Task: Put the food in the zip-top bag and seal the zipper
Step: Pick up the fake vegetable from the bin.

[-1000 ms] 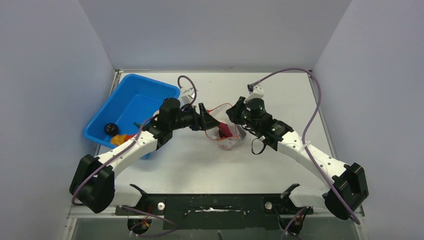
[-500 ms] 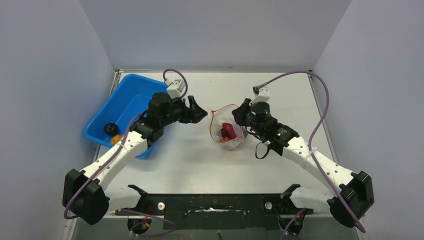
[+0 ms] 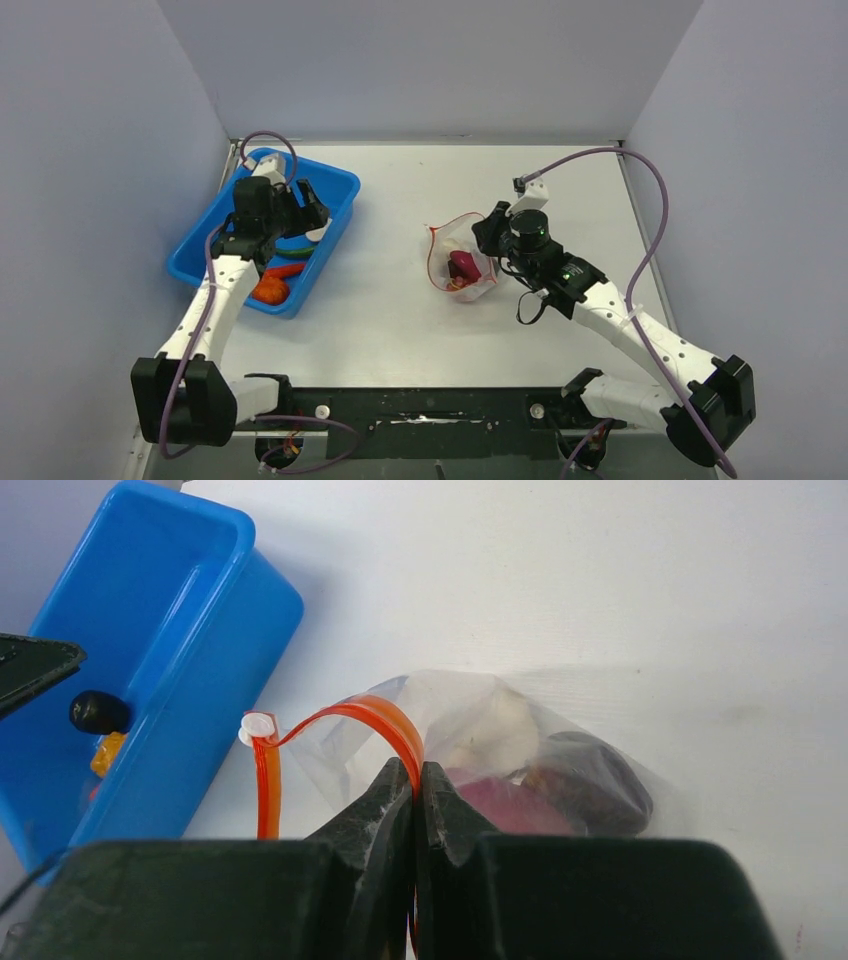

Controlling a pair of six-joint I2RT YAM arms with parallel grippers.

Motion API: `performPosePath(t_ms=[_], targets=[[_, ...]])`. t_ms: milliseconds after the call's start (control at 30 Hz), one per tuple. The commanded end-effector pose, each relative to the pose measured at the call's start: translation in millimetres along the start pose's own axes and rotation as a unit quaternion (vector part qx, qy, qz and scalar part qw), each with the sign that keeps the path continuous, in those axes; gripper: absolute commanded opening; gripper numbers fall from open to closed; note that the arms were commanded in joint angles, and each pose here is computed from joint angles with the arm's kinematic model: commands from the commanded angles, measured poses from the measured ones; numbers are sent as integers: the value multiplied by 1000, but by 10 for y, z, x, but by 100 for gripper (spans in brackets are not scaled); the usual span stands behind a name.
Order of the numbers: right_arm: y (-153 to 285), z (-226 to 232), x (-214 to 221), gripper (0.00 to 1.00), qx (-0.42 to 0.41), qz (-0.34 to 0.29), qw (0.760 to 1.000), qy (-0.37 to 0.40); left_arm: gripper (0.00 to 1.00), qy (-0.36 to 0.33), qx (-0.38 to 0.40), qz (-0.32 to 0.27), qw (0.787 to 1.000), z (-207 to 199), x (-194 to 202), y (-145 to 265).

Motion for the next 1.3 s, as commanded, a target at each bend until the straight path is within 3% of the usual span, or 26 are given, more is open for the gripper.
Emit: performPosePath(t_ms=[0,133,333,700,1067,1267], targets=[[80,-17,-287,0,1,-52,999,2,71,-29,25,8,999,7,-13,25],[90,-27,-310,0,1,-55,998,1,69,-46,70,38,996,-78,112,-42],[74,-31,-286,0,-1,-53,999,-6,65,-49,48,66,995,57,249,-172],[65,-35,-283,0,-1,-53,999,-7,39,-6,81,86,993,-27,338,-355],[81,-77,-314,0,8,-57,998,-9,19,63,78,42,994,-85,86,-707],[63,-55,-387,0,11,-57,998,-8,19,90,29,-2,995,98,-144,-911]])
Point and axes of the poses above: each gripper's point midway between its finger pads, its own y axis back along the fingers, its own z axis along the line the jaws close on, x = y × z, the point moved 2 cm from there along y, back along the fingers, and after that the axes turned 7 degrees about y, right-handed, at the moved point
